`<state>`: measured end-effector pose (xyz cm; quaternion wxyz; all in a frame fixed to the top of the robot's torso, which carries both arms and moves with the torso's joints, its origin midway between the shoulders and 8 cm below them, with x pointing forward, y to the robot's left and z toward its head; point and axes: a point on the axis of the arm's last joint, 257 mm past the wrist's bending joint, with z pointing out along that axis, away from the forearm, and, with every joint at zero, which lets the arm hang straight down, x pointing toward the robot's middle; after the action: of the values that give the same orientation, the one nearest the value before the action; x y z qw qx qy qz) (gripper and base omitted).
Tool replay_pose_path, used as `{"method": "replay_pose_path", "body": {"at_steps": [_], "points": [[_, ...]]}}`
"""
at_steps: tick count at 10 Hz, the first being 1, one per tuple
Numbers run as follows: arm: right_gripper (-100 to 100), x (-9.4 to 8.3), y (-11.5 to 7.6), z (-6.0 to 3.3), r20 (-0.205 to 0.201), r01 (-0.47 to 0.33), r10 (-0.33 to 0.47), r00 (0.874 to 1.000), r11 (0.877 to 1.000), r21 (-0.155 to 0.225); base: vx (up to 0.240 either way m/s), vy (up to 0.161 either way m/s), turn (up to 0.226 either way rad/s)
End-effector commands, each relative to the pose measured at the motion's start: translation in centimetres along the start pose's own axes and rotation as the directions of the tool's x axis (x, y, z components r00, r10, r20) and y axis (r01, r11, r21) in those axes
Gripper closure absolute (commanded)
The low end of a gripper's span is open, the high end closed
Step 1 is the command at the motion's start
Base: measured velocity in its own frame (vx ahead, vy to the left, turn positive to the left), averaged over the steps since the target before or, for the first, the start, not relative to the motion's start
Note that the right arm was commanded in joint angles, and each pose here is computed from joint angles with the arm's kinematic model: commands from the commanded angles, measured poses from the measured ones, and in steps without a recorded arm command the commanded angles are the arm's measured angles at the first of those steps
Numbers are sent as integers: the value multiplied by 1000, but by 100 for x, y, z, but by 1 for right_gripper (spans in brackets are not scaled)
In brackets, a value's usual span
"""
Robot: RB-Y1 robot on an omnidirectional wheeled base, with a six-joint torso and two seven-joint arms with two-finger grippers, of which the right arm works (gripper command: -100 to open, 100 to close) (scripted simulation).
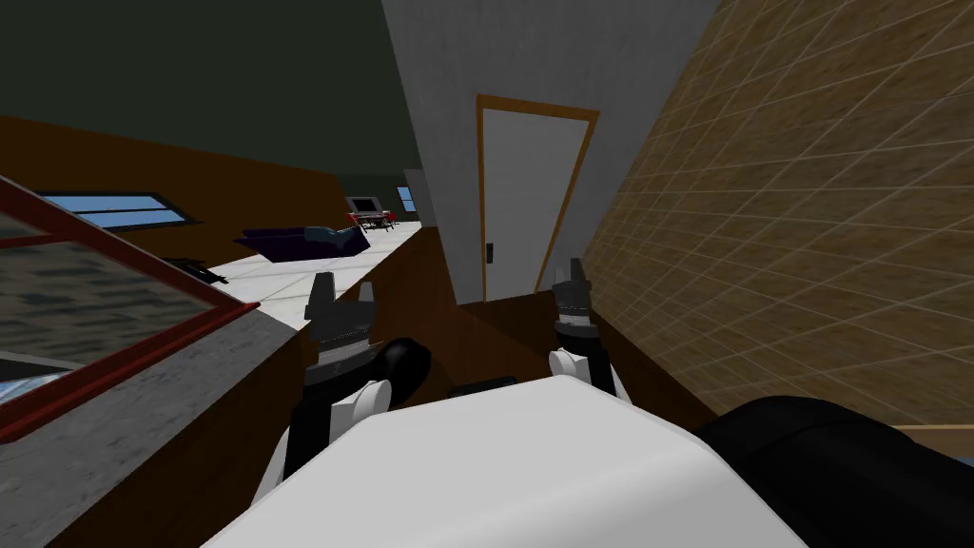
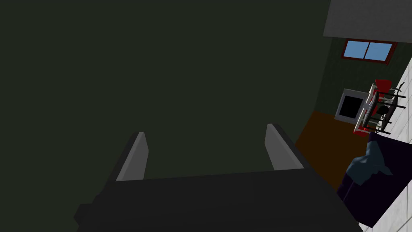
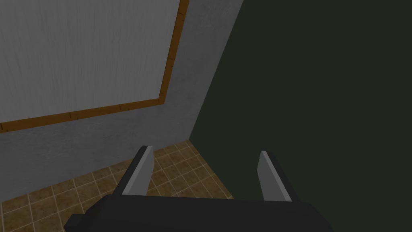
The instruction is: Pull the door open
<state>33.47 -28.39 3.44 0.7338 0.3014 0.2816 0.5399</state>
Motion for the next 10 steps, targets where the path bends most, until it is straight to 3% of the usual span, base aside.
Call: {"method": "replay_pose_path", "body": {"at_steps": [1,6,10], "points": [[-100,73,-35,-2,-21,10,-10,1000,1000,1,110,-17,-173],[-100,395,-182,-28,-107,54,-54,993,999,1,195,28,-181],[-100,761,-332,-89,-202,104,-104,974,994,-11,191,46,-229]]}}
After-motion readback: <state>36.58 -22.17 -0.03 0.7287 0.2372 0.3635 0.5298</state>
